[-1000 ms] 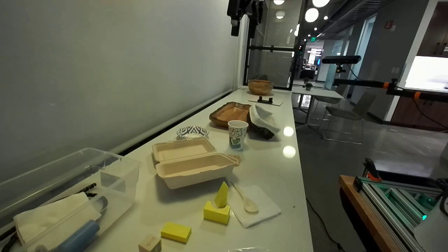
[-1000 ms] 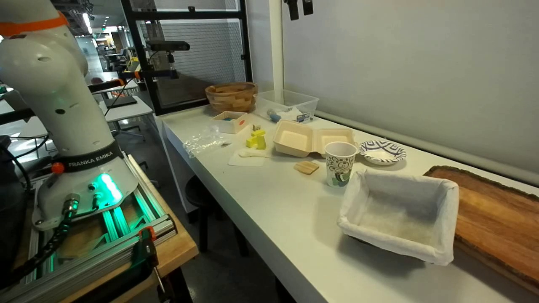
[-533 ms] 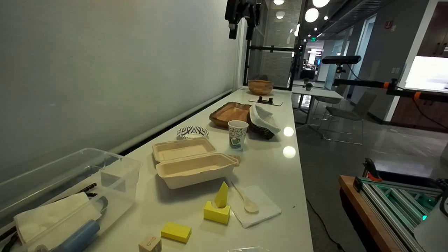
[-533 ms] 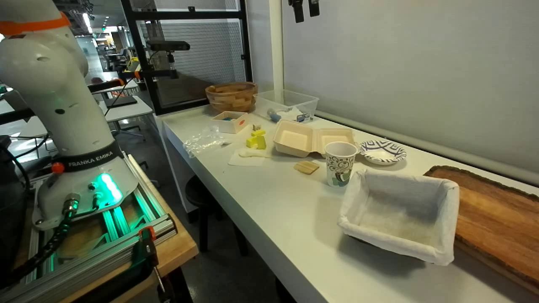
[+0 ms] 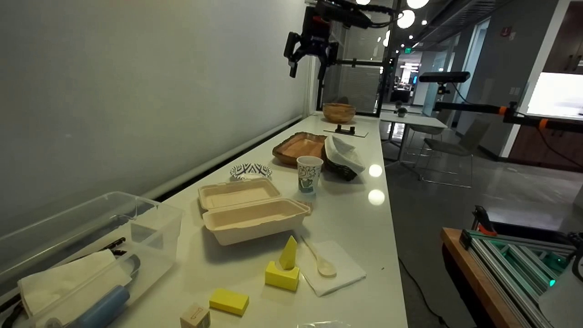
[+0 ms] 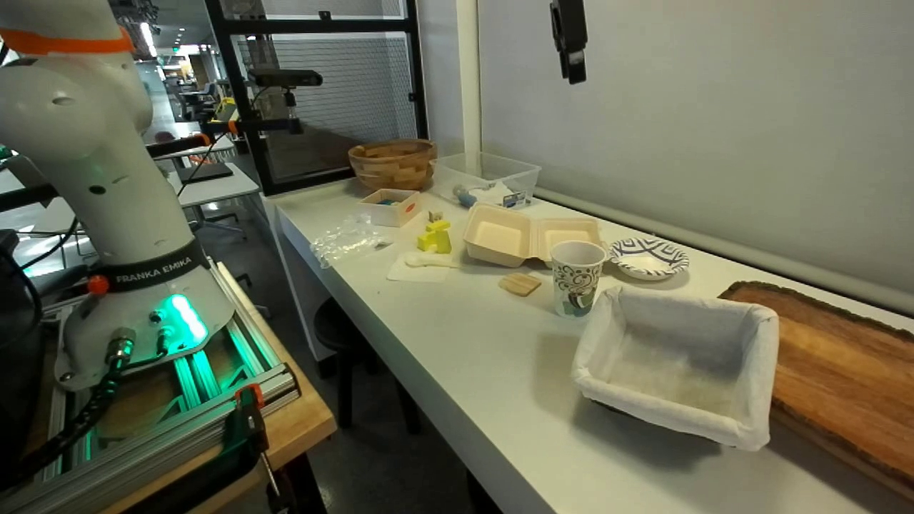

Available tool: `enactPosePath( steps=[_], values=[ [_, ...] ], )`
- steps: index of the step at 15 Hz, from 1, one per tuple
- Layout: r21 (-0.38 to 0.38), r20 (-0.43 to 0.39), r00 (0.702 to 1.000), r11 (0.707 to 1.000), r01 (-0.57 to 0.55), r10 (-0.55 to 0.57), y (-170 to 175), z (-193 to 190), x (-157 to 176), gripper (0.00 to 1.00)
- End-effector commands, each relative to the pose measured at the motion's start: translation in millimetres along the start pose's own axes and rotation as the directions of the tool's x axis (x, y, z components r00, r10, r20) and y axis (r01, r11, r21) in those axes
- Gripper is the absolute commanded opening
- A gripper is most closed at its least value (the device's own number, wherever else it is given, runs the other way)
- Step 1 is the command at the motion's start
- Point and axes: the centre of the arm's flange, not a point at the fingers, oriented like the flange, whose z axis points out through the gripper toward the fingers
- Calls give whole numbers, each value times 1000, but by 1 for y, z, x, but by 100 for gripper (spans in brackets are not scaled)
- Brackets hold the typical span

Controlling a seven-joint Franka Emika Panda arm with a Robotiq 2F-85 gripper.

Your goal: Pick up the cup, and then pour its contents into the styrofoam pack

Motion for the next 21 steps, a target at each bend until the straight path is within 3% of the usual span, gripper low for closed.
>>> enactPosePath(
  steps=[1, 5, 6, 8, 12, 18, 21],
  values=[
    [-10, 3, 980, 980, -200, 200, 26, 46, 12, 100],
    [-56, 62, 916, 918, -393, 396, 44, 96, 8, 100],
    [-53, 44, 951, 951, -305, 307, 45, 74, 12, 100],
    [-77, 62, 933, 934, -350, 355, 47, 92, 10, 100],
    [-80, 63, 925, 926, -369, 374, 46, 95, 10, 100],
    [-66, 62, 854, 856, -513, 516, 56, 172, 1, 100],
    [-50, 106, 808, 815, -577, 579, 57, 204, -5, 100]
  ],
)
